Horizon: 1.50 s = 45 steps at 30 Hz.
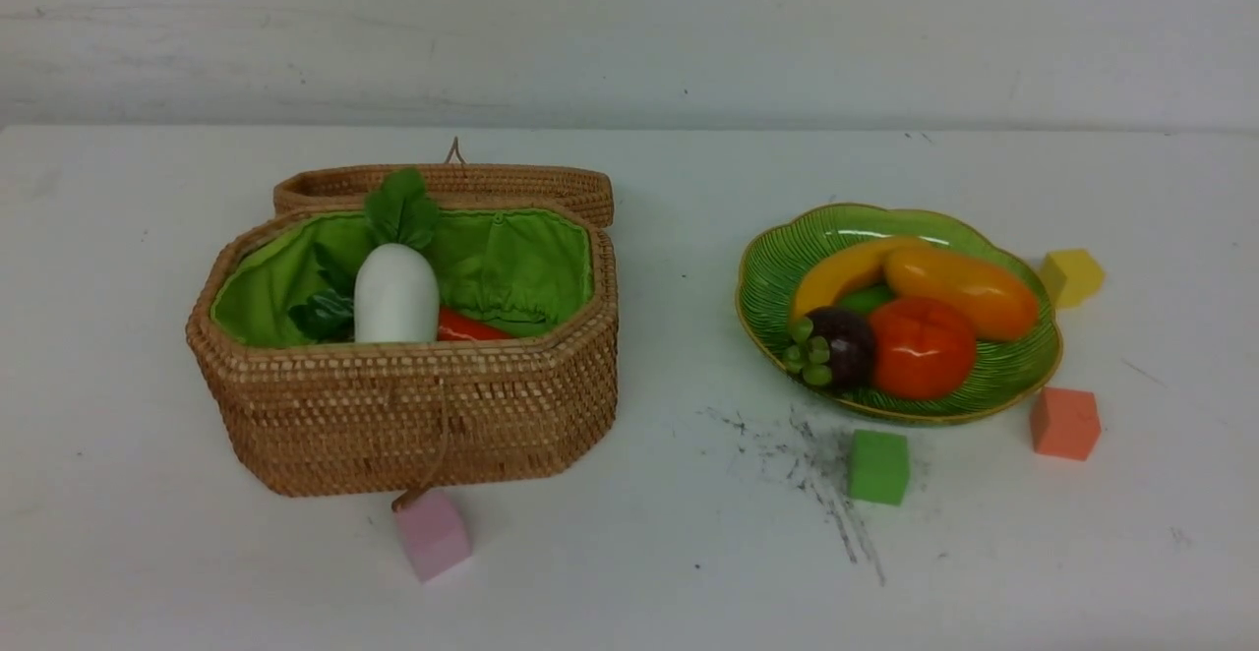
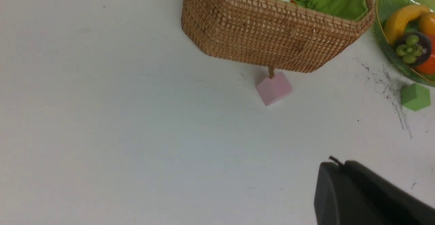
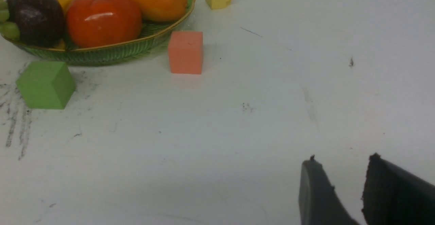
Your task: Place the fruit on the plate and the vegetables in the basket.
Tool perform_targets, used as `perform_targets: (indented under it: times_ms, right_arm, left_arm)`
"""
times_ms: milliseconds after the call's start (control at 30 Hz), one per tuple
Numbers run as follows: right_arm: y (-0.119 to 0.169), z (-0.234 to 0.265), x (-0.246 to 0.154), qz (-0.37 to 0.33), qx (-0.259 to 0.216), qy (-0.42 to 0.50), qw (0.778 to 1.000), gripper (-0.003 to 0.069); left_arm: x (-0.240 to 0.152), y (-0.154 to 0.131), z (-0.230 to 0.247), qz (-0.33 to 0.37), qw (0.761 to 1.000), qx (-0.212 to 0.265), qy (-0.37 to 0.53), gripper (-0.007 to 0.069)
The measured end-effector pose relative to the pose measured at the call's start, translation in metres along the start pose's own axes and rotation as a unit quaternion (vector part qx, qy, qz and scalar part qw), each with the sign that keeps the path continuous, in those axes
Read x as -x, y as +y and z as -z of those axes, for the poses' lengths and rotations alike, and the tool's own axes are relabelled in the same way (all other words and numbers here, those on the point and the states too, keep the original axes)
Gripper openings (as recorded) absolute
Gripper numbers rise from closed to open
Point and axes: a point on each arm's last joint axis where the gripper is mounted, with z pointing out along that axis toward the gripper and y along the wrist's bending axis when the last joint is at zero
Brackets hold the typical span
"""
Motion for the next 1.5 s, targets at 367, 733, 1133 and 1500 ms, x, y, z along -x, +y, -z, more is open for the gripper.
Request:
perform_targets:
  times_ms: [367,733,1133,1500]
  right_arm:
    - [0.0,0.0,0.0,0.0,0.0,0.0,1.0,0.0238]
    - [0.0,0.0,0.0,0.0,0.0,0.0,1.0,0.0238]
    - [0.0,0.0,0.0,0.0,0.0,0.0,1.0,0.0238]
    - [0.0,0.0,0.0,0.0,0.0,0.0,1.0,0.0238]
  left_arm:
    - [-0.004,0.008,-0.034,-0.059,0.982,-0.035,-0.177,-0.0013]
    - [-0.1,0.057,-0.102,-0.074,0.964,0.003,-0.254,-0.0013]
    - [-0.144,0.077,-0.147,-0.065,0.982,0.028,-0.174,-0.0009]
    - [-0.144,0.077,-0.147,-0.062,0.982,0.026,-0.175,-0.0003]
